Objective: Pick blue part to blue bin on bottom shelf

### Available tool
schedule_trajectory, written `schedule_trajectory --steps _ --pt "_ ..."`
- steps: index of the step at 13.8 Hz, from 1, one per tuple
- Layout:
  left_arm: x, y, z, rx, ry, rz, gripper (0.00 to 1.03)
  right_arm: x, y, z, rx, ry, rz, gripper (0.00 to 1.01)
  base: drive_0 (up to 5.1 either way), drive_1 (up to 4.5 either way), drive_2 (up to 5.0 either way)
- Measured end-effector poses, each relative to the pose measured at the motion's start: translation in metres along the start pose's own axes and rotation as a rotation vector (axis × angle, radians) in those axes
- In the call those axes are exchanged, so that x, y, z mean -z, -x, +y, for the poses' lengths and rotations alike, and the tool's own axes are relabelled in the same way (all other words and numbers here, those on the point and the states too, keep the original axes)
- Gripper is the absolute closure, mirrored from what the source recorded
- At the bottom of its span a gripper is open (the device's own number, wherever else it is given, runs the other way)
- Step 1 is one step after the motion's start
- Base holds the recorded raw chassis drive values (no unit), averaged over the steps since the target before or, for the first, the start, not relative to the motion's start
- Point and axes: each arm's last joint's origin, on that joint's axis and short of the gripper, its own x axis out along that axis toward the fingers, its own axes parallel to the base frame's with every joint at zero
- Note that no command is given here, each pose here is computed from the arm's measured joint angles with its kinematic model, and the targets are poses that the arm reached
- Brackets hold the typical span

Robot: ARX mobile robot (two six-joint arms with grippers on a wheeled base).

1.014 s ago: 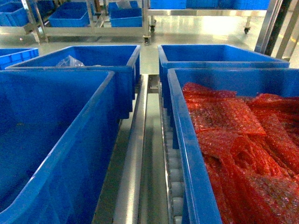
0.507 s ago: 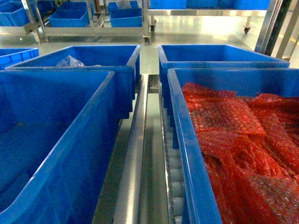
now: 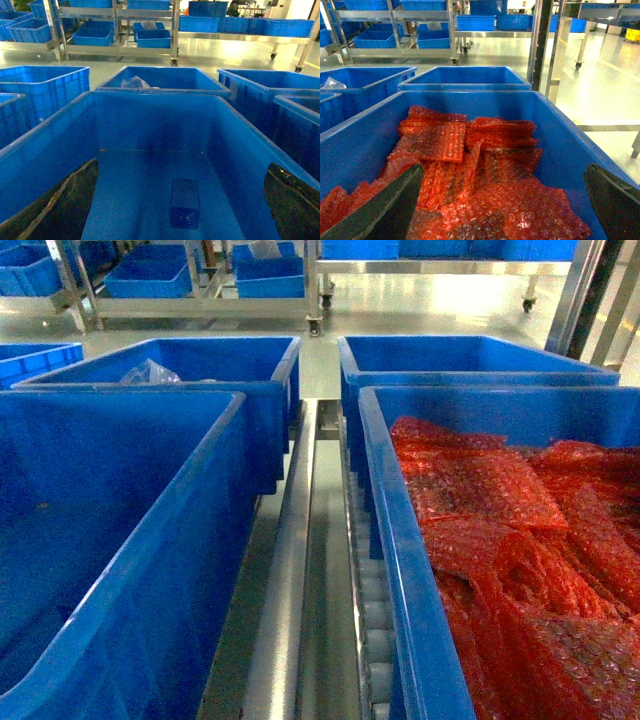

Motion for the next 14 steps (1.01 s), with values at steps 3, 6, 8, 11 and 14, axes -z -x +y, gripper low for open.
schedule_trajectory --steps 3,6,8,11,14 --pt "0.0 0.0 0.0 0.0 0.0 0.0 0.05 0.0 0.0 0.0 0.0 0.0 0.0 0.03 0.0 0.0 0.0" --pt "0.0 0.0 0.0 0.0 0.0 0.0 0.05 0.0 0.0 0.0 0.0 0.0 0.0 0.03 0.0 0.0 0.0" --pt "0.0 0.0 0.0 0.0 0.0 0.0 0.05 0.0 0.0 0.0 0.0 0.0 0.0 0.03 0.0 0.0 0.0" --pt "0.0 0.0 0.0 0.0 0.0 0.0 0.05 0.0 0.0 0.0 0.0 0.0 0.0 0.03 0.0 0.0 0.0" --pt "0.0 0.0 0.0 0.0 0.0 0.0 0.05 0.0 0.0 0.0 0.0 0.0 0.0 0.03 0.0 0.0 0.0"
